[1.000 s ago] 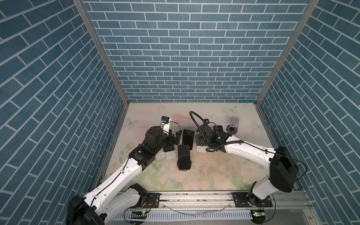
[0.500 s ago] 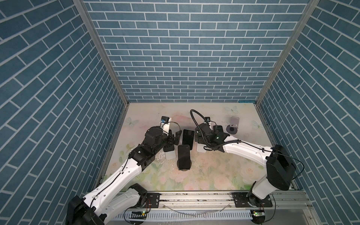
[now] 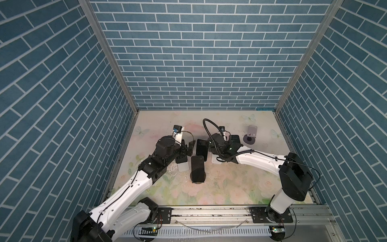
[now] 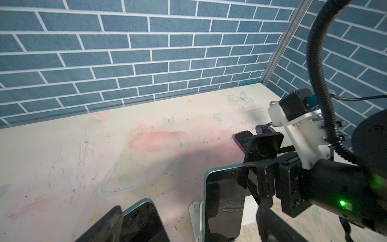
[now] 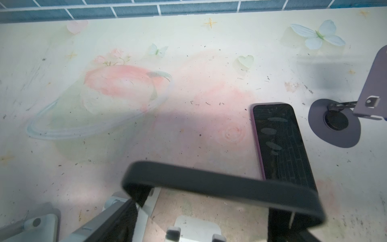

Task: Remove the phone from the phone stand
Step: 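Close the right gripper on the black phone's top edge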

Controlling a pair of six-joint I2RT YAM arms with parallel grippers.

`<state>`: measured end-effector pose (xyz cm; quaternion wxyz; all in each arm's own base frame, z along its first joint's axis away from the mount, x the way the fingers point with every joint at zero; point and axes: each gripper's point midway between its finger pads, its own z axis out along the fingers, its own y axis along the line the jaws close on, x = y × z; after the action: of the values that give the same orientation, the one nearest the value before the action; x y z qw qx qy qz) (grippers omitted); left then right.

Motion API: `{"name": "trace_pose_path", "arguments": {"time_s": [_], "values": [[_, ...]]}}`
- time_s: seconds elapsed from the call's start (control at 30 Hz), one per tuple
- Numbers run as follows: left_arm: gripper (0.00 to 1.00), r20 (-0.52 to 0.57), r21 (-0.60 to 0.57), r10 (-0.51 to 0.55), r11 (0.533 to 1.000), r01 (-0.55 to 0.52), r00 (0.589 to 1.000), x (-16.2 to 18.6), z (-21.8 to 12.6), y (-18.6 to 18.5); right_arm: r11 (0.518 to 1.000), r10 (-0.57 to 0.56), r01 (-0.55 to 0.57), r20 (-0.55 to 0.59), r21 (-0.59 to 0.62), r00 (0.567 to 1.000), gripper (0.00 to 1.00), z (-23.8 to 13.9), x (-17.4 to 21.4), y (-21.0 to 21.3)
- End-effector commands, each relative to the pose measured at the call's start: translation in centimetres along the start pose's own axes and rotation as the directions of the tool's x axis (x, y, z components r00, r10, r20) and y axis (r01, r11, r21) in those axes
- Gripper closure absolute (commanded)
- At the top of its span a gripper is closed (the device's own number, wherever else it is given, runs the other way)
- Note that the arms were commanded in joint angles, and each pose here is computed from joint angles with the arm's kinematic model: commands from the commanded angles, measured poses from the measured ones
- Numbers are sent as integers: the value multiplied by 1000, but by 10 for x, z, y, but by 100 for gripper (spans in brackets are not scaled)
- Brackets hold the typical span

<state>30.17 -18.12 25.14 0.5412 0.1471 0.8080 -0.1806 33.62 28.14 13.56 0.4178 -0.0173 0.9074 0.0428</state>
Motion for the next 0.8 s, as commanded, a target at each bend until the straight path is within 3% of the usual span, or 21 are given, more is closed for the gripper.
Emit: {"name": "trace_pose_path", "arguments": {"time_s": [0.0, 0.43, 0.63, 0.77], "values": [[0, -18, -18, 12, 1000, -12, 1000, 7, 0, 5, 999, 37, -37, 3, 32, 999, 9, 11, 9, -8], [0, -22, -22, 15, 1000, -16, 1000, 8, 0, 5, 997, 62, -61, -8, 48, 998, 20, 21, 16, -14], [0, -24, -23, 15, 1000, -16, 1000, 8, 0, 6, 998, 58, -57, -19, 32, 998, 39, 22, 19, -11], [0, -25, -23, 15, 1000, -16, 1000, 9, 0, 6, 998, 56, -55, -21, 27, 998, 44, 21, 18, -12]]}}
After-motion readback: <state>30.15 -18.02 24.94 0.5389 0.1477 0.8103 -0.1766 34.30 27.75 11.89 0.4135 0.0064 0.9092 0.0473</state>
